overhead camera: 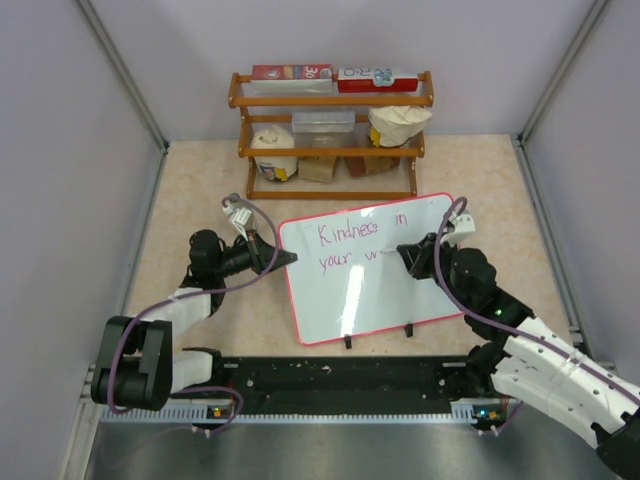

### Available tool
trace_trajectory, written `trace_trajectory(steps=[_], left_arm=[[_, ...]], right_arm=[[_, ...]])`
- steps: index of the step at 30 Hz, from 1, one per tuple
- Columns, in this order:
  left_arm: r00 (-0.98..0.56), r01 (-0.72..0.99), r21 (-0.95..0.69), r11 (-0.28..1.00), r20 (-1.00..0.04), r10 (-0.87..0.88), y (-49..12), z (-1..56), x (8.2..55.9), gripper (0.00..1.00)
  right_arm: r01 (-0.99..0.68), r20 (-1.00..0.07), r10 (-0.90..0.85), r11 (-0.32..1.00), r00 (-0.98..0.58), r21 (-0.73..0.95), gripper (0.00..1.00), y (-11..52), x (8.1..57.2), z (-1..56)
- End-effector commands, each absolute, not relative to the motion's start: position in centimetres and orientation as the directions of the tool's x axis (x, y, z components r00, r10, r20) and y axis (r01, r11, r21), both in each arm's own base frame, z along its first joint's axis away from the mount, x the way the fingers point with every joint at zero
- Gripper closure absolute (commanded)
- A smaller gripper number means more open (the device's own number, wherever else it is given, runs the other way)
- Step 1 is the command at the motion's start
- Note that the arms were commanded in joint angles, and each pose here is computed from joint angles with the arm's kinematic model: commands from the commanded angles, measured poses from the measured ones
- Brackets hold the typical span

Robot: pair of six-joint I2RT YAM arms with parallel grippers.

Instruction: Write a sentence on the whiteboard

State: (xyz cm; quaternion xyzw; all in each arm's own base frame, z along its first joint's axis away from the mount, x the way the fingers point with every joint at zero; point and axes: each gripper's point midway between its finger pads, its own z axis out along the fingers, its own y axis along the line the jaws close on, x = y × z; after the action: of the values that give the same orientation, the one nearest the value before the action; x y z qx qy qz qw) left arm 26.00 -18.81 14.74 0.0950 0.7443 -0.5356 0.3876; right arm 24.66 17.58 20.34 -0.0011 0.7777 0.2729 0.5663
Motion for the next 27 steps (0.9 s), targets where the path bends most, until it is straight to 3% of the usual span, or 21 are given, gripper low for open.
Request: trace_trajectory(steps=[1,27], left_arm=[[-0.570,0.588,-0.584,0.560,-0.790,-0.226,-17.5,12.2,27.9,1.00],[-0.571,0.589,-0.586,0.557,-0.789,-0.225,-17.5,12.2,27.9,1.00]], right_arm=[[-0.300,-0.890,0.316,0.859,-0.328,0.415,1.00,17.3,25.3,21.2],[-0.302,-0.865,0.252,0.864,-0.434,0.403,1.00,17.3,23.6,17.5]])
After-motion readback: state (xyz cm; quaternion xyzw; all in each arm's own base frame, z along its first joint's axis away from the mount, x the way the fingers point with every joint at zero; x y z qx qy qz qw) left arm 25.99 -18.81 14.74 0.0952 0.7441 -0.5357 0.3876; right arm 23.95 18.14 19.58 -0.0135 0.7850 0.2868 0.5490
